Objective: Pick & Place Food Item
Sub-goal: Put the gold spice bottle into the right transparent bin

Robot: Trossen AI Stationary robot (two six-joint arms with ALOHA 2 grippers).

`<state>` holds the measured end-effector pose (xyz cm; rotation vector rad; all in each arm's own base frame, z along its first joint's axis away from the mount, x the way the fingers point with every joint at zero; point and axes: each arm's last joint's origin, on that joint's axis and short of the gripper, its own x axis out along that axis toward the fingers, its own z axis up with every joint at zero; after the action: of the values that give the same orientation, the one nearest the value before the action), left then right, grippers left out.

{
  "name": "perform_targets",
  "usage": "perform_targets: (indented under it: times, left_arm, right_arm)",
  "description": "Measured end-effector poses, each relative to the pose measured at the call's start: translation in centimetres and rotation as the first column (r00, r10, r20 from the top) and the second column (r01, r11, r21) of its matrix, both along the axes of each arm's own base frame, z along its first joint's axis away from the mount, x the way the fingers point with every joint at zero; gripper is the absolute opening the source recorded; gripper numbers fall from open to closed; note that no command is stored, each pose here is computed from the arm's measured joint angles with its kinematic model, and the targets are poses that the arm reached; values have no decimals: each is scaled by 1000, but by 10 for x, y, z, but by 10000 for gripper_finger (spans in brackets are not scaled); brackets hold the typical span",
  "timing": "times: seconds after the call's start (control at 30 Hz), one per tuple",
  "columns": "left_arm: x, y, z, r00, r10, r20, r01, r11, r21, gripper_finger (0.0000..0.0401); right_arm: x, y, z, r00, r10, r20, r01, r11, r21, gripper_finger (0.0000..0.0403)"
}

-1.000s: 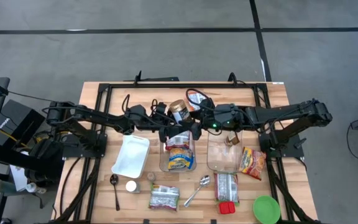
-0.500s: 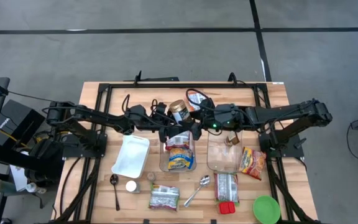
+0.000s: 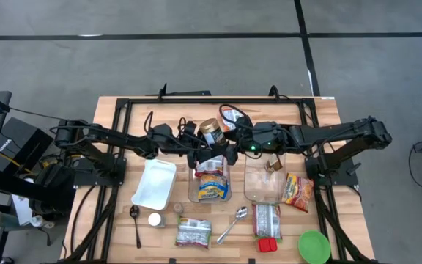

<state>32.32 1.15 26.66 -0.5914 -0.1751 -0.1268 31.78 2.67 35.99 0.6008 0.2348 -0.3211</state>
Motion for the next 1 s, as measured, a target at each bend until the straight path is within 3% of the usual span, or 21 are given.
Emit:
perform_targets:
  times: [0.33,0.77,1.0]
  left_arm:
    - [0,0,-3,1000,0,-27,0,1000,-2,277]
    - [1,-2,-4,998,-57,-41,58,998,17,276]
    - [1,-4,-15,982,-109,-156,116,993,37,275]
  right_arm:
    - [-9,-3,5,1000,-3,-16,3,1000,-11,344]
    - [-58,-10,34,1000,-10,-10,10,1000,-24,344]
    - [-81,-13,40,999,-8,-48,7,999,-33,344]
